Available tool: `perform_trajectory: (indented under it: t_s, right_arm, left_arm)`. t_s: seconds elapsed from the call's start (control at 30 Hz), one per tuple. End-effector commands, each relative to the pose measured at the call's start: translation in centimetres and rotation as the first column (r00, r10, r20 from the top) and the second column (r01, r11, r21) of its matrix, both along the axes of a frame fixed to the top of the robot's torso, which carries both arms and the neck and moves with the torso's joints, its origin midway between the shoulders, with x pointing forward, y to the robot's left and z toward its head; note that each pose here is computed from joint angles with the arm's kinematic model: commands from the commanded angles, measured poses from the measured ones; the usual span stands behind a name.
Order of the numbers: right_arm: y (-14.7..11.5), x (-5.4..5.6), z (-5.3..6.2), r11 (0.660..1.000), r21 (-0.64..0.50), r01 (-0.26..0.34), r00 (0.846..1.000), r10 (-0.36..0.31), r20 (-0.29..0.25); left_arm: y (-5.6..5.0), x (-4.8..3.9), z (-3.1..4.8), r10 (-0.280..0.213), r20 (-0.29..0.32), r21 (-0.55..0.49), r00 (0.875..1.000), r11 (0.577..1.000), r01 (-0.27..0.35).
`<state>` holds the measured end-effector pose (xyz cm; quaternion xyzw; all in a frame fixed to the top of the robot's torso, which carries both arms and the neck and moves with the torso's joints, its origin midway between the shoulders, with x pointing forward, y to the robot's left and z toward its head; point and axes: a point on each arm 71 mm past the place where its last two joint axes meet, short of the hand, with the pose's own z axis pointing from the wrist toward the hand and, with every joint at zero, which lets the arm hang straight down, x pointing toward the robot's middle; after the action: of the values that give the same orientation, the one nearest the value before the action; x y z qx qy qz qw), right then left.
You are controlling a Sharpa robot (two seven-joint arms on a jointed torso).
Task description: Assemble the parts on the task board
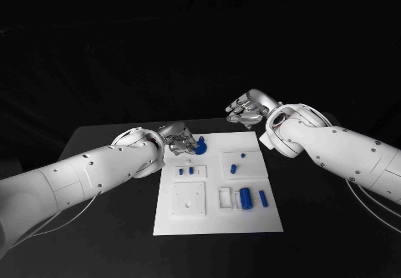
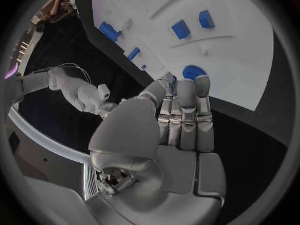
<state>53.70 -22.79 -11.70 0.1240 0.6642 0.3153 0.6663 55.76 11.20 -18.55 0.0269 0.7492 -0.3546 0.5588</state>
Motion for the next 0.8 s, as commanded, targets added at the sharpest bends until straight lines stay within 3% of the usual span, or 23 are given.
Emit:
perform_trajectory:
  t_s: [0.03, 0.2, 0.43, 0.8]
  right_arm:
    - [-0.1, 0.0, 0.0, 1.000, -0.003, -0.012, 1.000, 0.012, -0.005]
    - [-0.2, 0.0, 0.0, 1.000, -0.004, -0.010, 1.000, 0.010, -0.006]
    - [-0.2, 0.0, 0.0, 1.000, -0.003, -0.009, 1.000, 0.009, -0.005]
    - [0.1, 0.0, -0.1, 1.000, -0.001, -0.013, 1.000, 0.013, -0.005]
  left_arm:
    - [0.4, -0.22, 0.22, -0.009, -0.081, -0.016, 0.997, 1.000, 0.007]
    - [1.4, -0.22, 0.42, -0.009, -0.087, 0.015, 0.996, 1.000, 0.010]
    - [1.9, 0.20, 0.32, -0.015, -0.033, 0.080, 0.999, 0.997, 0.017]
    - [1.3, 0.55, -1.39, -0.023, -0.006, 0.130, 1.000, 0.991, 0.024]
